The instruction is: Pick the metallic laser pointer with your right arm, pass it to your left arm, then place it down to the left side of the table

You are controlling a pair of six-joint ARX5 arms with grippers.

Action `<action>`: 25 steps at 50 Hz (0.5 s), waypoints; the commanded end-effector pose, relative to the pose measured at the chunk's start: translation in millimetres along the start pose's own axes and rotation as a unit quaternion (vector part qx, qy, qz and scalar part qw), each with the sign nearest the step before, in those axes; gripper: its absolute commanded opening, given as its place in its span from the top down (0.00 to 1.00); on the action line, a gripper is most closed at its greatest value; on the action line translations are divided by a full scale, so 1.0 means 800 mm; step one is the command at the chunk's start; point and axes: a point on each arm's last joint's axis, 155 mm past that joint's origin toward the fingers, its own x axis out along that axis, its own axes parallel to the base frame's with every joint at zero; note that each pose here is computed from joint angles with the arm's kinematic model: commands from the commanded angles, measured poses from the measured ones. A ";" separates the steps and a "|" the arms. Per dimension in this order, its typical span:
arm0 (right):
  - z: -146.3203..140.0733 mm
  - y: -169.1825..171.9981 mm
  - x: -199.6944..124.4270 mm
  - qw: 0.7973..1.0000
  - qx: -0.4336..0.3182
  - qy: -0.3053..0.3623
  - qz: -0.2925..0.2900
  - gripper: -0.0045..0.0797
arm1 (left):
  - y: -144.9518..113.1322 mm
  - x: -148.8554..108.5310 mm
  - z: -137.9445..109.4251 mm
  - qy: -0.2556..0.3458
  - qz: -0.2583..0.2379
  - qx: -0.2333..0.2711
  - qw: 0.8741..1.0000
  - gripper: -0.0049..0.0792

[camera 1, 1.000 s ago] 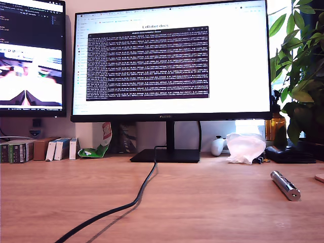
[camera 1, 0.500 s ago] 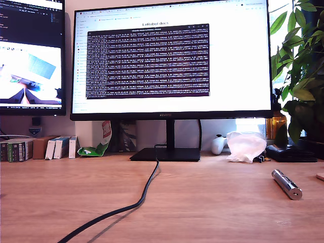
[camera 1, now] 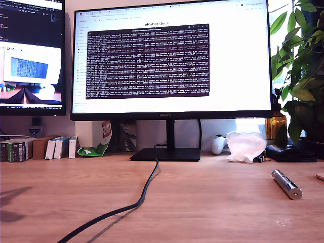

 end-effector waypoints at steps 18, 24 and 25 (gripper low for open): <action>-0.066 -0.023 0.097 0.977 0.026 0.206 -0.059 0.55 | -0.016 0.036 -0.007 0.063 -0.052 0.101 0.992 0.95; -0.096 -0.026 0.109 0.963 0.029 0.257 -0.072 0.46 | -0.022 0.040 -0.009 0.068 -0.061 0.100 0.991 0.95; -0.100 -0.025 0.111 0.962 0.027 0.263 -0.073 0.44 | -0.022 0.040 -0.010 0.069 -0.062 0.100 0.991 0.95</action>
